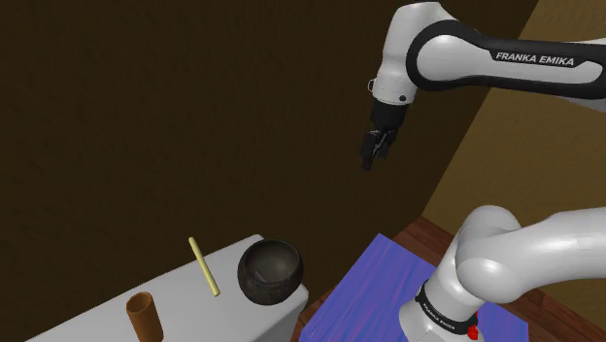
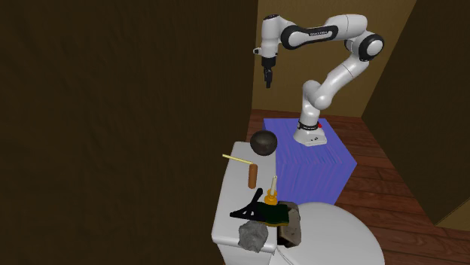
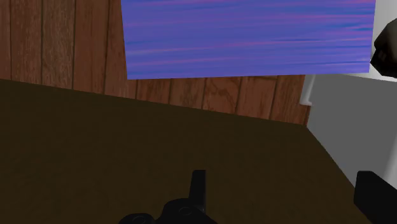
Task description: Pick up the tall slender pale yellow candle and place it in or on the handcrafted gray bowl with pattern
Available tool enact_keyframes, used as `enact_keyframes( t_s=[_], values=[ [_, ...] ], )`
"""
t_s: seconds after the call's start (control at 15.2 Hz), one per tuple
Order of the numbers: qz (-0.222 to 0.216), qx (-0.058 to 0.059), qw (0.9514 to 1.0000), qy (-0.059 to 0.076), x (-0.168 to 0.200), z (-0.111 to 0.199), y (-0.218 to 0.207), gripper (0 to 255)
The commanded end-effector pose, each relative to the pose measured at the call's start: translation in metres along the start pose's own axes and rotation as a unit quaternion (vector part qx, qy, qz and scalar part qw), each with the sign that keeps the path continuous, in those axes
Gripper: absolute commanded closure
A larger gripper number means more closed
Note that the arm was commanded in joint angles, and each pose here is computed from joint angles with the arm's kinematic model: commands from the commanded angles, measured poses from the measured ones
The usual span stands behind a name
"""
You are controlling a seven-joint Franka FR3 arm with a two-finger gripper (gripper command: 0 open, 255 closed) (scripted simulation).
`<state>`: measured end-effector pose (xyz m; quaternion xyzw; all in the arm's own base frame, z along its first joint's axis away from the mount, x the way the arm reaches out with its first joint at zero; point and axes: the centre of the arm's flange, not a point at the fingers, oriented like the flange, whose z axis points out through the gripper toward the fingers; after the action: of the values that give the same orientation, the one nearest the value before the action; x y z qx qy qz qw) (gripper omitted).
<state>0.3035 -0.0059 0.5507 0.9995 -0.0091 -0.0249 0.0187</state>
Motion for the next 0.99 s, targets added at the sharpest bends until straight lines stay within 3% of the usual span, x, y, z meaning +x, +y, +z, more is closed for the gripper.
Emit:
enact_keyframes(
  t_s=[0.0,0.92],
  values=[
    [0.000,0.000,1.0000,0.000,0.000,0.000,0.000,0],
    [0.032,0.007,0.9981,0.051,0.039,0.072,-0.159,0]
  ],
)
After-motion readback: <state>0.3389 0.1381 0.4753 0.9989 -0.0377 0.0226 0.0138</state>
